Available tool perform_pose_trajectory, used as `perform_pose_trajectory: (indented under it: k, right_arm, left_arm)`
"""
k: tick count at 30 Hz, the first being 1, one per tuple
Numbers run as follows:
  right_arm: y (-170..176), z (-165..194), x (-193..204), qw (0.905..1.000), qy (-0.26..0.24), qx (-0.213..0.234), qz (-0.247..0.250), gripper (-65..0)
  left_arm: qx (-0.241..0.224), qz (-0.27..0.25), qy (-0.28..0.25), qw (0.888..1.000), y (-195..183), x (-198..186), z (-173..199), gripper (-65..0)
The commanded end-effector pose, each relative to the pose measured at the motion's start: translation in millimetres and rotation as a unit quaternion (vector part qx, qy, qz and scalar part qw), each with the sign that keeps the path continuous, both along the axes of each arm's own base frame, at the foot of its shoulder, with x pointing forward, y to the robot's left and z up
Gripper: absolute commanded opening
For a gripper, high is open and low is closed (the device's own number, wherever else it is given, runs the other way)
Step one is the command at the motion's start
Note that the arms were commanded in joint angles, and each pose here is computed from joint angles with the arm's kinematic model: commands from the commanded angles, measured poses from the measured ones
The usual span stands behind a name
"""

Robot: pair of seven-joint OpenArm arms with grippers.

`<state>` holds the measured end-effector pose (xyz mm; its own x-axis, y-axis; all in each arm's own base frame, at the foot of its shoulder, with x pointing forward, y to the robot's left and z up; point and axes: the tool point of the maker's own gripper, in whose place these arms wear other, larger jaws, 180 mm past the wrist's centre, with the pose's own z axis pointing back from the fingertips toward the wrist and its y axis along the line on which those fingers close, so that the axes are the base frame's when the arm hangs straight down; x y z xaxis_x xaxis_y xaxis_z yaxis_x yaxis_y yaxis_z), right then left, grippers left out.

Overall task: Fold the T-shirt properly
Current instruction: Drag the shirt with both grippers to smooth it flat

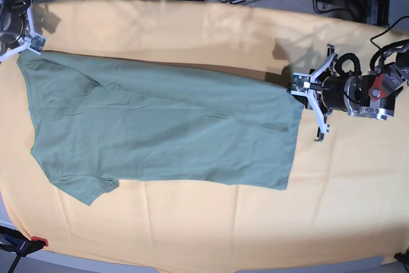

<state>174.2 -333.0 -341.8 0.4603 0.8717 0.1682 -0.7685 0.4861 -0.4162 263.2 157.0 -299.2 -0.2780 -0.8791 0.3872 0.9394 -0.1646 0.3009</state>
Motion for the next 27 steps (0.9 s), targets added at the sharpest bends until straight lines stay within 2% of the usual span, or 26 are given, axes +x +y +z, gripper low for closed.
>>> perform_pose_trajectory:
  k: [1, 3, 4, 5, 9, 16, 24, 27]
  right_arm:
    - [-3, 10, 11, 0.9997, -0.021, -0.009, 0.002, -52.3]
    - [-4, 12, 14, 0.9994, -0.032, -0.008, -0.007, -33.8]
    - [-2, 13, 16, 0.9993, -0.038, -0.002, -0.005, -28.2]
    - [1, 13, 17, 0.9991, -0.042, 0.007, -0.001, -26.9]
    - [-1, 8, 17, 0.9985, -0.047, 0.027, -0.005, -26.9]
    - [-25, 0, 20, 0.9971, -0.056, 0.025, -0.044, -27.1]
    - [-15, -7, 23, 0.9950, -0.062, 0.062, -0.048, -27.3]
    - [-15, -7, 23, 0.9951, -0.063, 0.060, -0.048, -27.3]
  left_arm:
    - [-0.004, 0.004, -0.014, 1.000, 3, 6, 11, -65.0]
    - [-0.002, 0.003, -0.016, 1.000, 3, 7, 11, -65.0]
    - [-0.003, 0.003, -0.016, 1.000, 3, 7, 11, -65.0]
    - [-0.003, 0.003, -0.016, 1.000, 3, 7, 11, -65.0]
    - [-0.008, 0.001, -0.015, 1.000, 0, 6, 11, -65.0]
    - [-0.009, 0.002, -0.014, 1.000, 0, 6, 11, -65.0]
    - [-0.009, 0.002, -0.014, 1.000, 0, 6, 11, -65.0]
    - [-0.009, 0.002, -0.014, 1.000, 0, 6, 11, -65.0]
